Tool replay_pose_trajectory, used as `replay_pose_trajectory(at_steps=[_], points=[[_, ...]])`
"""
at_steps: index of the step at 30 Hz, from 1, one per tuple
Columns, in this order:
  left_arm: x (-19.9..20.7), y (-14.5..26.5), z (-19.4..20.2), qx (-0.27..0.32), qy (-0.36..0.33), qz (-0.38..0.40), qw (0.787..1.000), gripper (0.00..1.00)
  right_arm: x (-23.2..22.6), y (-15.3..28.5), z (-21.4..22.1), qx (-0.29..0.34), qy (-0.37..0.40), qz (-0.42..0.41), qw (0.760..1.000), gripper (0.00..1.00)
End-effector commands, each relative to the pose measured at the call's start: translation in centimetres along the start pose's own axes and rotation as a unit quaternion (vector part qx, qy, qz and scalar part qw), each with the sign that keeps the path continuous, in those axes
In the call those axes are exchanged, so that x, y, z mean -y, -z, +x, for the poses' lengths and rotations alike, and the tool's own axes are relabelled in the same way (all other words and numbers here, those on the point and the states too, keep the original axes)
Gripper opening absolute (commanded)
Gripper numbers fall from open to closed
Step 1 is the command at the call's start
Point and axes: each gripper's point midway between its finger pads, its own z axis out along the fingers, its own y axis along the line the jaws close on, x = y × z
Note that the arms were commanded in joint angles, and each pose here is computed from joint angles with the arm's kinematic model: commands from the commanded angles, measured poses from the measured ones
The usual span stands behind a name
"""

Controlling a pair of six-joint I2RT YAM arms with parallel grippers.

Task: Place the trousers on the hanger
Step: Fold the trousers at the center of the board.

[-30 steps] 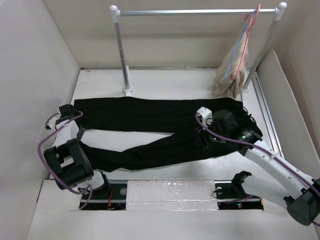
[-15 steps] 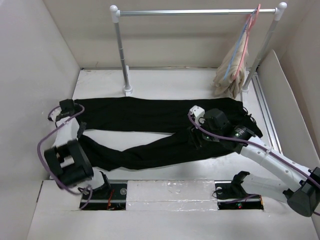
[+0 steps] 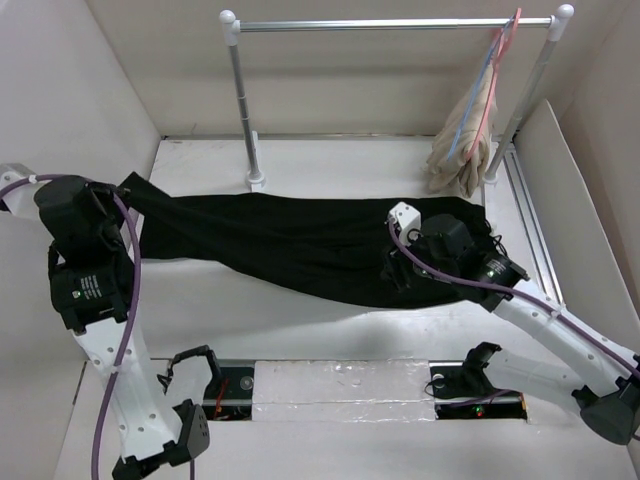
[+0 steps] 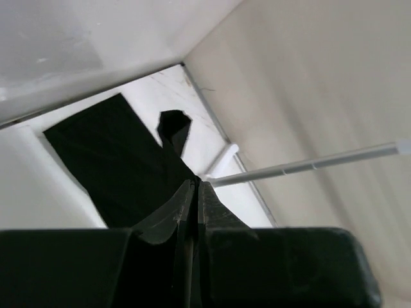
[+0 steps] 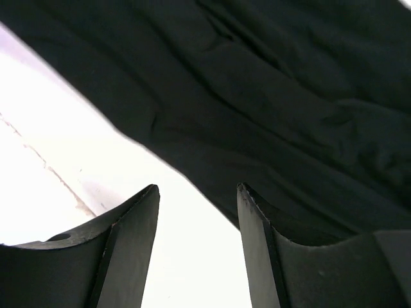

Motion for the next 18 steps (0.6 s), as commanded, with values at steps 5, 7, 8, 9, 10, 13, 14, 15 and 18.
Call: replay_pose_trajectory(at_steps=[5, 7, 8, 9, 10, 13, 14, 15, 18], points=[[1.1, -1.2, 1.1, -0.041, 0.004, -0.007, 0.999, 0.0, 1.8, 1.5, -3.4, 0.046, 0.028, 0.022, 0.998, 0.59], [1.6, -3.1, 2.2, -0.059, 0.003, -0.003, 0.998, 0.0, 2.5, 1.5, -3.3, 0.046, 0.023, 0.026, 0.998, 0.59], [1.9, -3.5, 2.5, -0.07, 0.003, 0.002, 0.998, 0.0, 2.7, 1.5, -3.2, 0.045, 0.023, 0.025, 0.998, 0.59], [2.6, -4.2, 2.7, -0.074, 0.003, 0.012, 0.997, 0.0, 3.1, 1.5, -3.2, 0.044, 0.021, 0.029, 0.998, 0.59], [2.9, -5.3, 3.3, -0.088, 0.004, 0.012, 0.996, 0.0, 3.7, 1.6, -3.2, 0.045, 0.016, 0.036, 0.998, 0.59], [5.2, -6.3, 2.8, -0.095, 0.011, 0.039, 0.995, 0.0, 4.4, 1.7, -3.4, 0.048, 0.013, 0.04, 0.998, 0.6], [6.5, -5.9, 1.7, -0.087, 0.015, 0.056, 0.994, 0.0, 4.7, 1.9, -3.6, 0.05, 0.01, 0.044, 0.998, 0.6], [7.0, -5.9, 1.3, -0.084, 0.015, 0.061, 0.995, 0.0, 4.7, 2.0, -3.8, 0.052, 0.011, 0.044, 0.998, 0.6], [7.6, -5.2, -0.3, -0.06, 0.011, 0.065, 0.996, 0.0, 5.4, 2.6, -3.6, 0.045, 0.0, 0.058, 0.997, 0.6]])
